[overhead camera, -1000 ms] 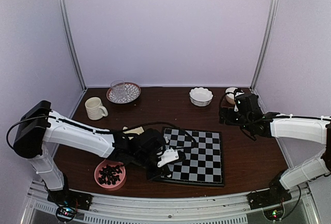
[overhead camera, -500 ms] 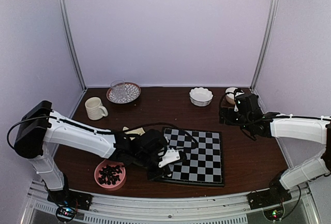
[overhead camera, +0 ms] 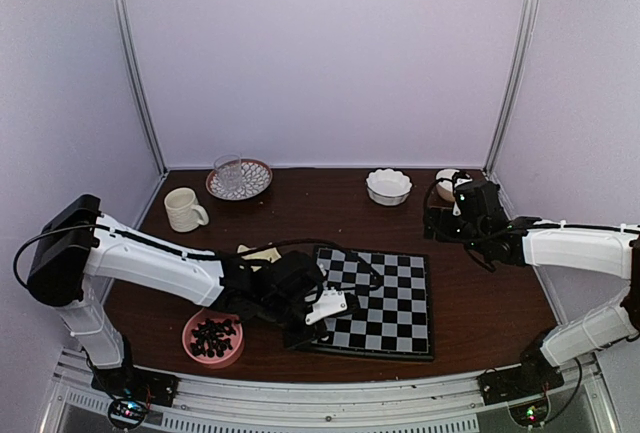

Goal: Set up the chess pieces on the board
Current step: Place the pawn at h2, then pick up the rook from the storage box.

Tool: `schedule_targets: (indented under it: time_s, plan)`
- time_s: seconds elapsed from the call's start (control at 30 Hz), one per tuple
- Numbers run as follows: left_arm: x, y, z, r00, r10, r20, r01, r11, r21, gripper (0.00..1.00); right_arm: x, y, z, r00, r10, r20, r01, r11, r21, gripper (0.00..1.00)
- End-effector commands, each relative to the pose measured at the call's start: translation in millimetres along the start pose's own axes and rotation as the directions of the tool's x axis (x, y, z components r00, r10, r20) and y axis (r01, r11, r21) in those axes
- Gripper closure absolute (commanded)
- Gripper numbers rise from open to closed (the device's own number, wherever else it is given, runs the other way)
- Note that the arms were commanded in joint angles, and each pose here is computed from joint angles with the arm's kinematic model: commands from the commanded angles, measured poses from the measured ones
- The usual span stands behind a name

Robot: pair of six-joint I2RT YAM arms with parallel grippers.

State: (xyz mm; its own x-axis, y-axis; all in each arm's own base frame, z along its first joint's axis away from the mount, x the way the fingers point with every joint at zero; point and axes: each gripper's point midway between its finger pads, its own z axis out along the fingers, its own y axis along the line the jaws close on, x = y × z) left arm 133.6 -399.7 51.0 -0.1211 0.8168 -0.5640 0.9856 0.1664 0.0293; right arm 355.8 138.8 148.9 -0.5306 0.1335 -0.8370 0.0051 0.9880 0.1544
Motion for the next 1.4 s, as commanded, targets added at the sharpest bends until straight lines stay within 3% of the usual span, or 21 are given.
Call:
schedule_targets:
  time_s: [0.0,0.23,0.5,0.6,0.73,0.9,1.37]
  plan:
    - [-12,1,1,1.000,0.018,0.019,-0.018,1.000,-0.016,0.80,-4,3,0,1.000,-0.004,0.003,0.004,1.000,-0.001,0.03]
    - [-19,0,-8,0.998,-0.001,0.061,0.002,1.000,-0.013,0.59,-4,3,0,1.000,-0.005,0.004,0.005,1.000,-0.002,0.03]
    - [-37,26,-68,0.961,-0.050,0.271,0.094,0.984,-0.152,0.61,-4,3,0,1.000,-0.005,0.003,0.005,1.000,-0.002,0.03]
    - [-33,49,-85,0.945,-0.101,0.310,0.177,0.958,-0.227,0.68,-3,4,0,1.000,-0.004,0.002,0.004,1.000,-0.003,0.03]
    - [-14,97,-104,0.914,-0.231,0.334,0.344,0.877,-0.336,0.76,-4,4,0,1.000,-0.003,0.004,0.003,1.000,-0.004,0.03]
    - [30,151,-122,0.842,-0.406,0.357,0.534,0.721,-0.441,0.80,-3,4,-1,1.000,-0.002,0.003,0.002,1.000,-0.006,0.03]
    - [85,198,-98,0.690,-0.639,0.341,0.710,0.506,-0.490,0.85,-4,4,-1,1.000,-0.001,0.005,0.001,1.000,-0.006,0.04]
